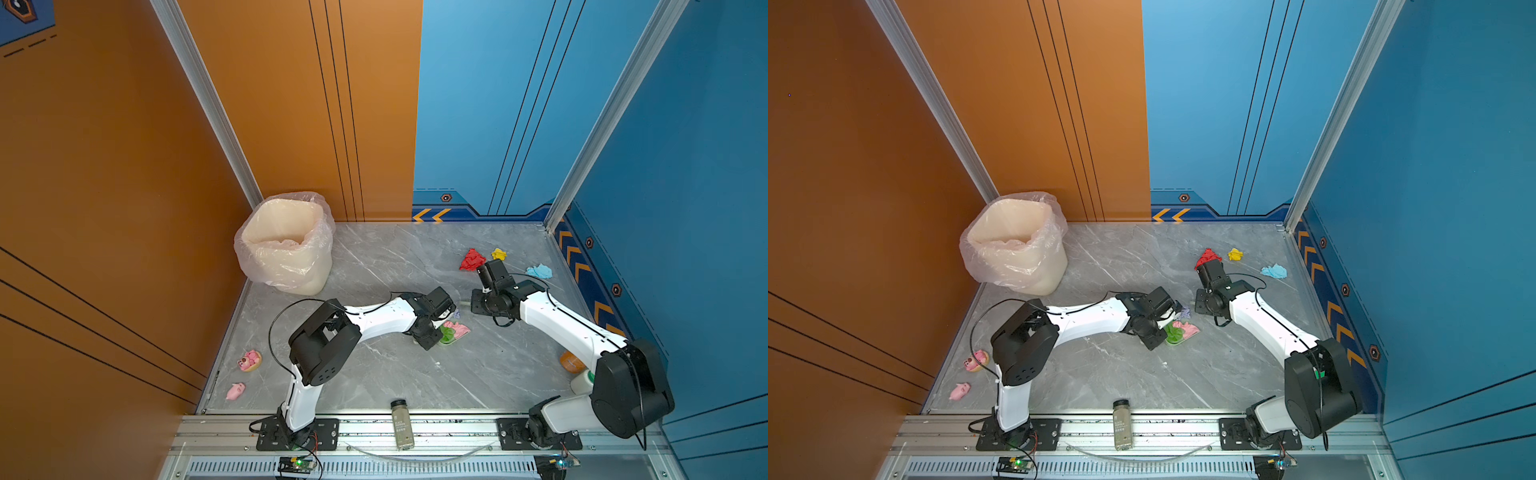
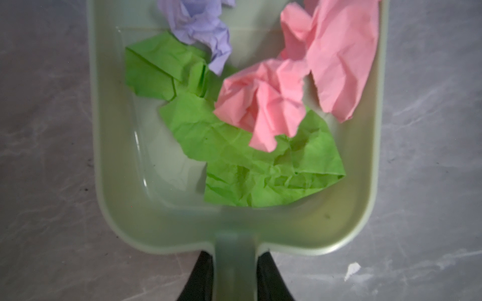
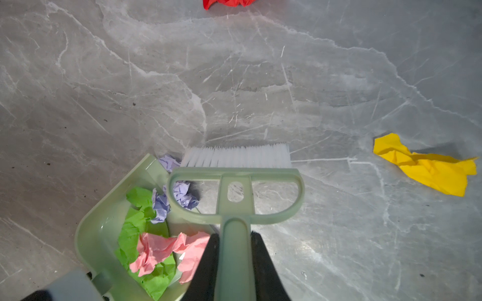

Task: Sweep away the paper scraps from the table
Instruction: 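Brush the scraps deeper into the dustpan with the right gripper, then lift the brush away, then lift the loaded dustpan with the left gripper and carry it over the white bin, then tilt the dustpan with the left gripper to dump the papers into the bin, then lower the empty dustpan near the red scrap while the right gripper moves the brush, then sweep the red paper with the brush in the right gripper into the dustpan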

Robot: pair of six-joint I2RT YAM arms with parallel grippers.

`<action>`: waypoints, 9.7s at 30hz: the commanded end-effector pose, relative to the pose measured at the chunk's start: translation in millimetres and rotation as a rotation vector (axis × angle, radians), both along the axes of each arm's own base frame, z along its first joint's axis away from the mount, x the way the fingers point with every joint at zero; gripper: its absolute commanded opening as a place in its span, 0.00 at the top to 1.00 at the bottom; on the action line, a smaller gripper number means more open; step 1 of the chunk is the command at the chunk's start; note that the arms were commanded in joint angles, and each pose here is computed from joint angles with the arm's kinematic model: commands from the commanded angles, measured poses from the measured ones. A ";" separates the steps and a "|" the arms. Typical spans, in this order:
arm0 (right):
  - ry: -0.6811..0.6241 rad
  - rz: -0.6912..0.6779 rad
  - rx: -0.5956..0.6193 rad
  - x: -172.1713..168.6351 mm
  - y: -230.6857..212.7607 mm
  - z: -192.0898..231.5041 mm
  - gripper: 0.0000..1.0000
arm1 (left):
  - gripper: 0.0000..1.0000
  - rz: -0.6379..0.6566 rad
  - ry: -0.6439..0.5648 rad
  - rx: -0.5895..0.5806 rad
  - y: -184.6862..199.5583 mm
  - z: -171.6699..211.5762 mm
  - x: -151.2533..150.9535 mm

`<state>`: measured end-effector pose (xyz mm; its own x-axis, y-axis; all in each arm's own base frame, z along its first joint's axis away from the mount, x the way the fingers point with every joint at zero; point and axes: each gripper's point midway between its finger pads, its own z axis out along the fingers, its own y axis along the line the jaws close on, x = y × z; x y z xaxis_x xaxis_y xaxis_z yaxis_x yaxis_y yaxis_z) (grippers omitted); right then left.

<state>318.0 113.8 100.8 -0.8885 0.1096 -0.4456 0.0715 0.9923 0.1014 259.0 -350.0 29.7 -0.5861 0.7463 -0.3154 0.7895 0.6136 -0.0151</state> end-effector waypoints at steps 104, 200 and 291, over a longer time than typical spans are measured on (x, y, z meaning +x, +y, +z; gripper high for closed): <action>-0.078 -0.169 0.229 -37.0 -50.6 43.0 1.00 | 1.00 0.731 -0.586 -0.172 293.9 330.3 94.6; -0.073 -0.053 0.238 -39.9 -9.7 32.7 1.00 | 1.00 0.559 -0.485 1.109 469.2 351.6 128.5; -0.397 -0.334 0.391 186.5 -74.1 87.6 1.00 | 1.00 0.301 -0.058 -0.057 14.6 44.7 64.8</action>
<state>494.0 22.5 188.0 -0.5252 0.5779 -0.6246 0.2975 0.8124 0.5015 327.8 -339.0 90.3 -0.7642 0.4881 -0.4217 0.5580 0.8282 -0.0526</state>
